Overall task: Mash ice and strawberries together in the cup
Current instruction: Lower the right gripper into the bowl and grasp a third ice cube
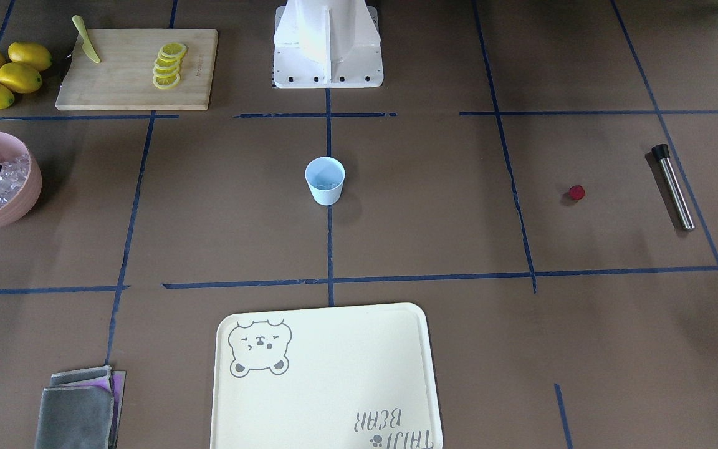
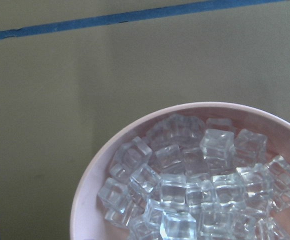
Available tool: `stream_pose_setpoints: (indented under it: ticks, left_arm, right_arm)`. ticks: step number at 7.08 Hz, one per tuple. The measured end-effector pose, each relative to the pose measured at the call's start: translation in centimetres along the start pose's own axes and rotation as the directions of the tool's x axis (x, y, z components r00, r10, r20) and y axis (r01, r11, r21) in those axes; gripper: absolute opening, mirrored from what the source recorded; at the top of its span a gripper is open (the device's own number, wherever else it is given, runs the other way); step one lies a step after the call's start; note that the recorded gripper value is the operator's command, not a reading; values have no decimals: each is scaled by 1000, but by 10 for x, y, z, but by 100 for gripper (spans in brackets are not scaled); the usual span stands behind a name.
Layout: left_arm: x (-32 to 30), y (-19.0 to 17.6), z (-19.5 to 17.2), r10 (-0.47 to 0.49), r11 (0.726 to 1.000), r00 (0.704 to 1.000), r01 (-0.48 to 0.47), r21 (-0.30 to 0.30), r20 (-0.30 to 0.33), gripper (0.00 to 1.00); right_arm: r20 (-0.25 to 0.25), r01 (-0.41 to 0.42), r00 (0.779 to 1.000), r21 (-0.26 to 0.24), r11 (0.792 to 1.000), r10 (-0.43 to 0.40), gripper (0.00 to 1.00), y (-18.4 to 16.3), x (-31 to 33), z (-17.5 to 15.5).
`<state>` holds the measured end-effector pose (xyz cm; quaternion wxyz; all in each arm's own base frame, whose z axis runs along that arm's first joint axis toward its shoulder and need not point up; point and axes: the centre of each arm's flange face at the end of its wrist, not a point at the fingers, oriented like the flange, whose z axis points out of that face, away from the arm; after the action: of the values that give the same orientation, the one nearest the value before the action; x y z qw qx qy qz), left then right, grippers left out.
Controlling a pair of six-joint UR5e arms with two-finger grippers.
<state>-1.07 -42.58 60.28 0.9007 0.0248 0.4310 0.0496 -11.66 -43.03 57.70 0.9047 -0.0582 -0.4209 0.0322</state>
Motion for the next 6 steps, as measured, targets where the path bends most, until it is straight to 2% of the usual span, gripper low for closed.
stream_pose_setpoints:
  ticks: [5, 6]
  left_arm:
    - [0, 0, 0, 0, 1000, 1000, 0, 0, -1, 100]
    - [0, 0, 0, 1, 1000, 1000, -1, 1, -1, 100]
  right_arm:
    - [-15, -4, 1000, -39, 999, 4, 98, -7, 0, 23]
    - [-17, 1, 1000, -50, 999, -2, 95, -7, -3, 28]
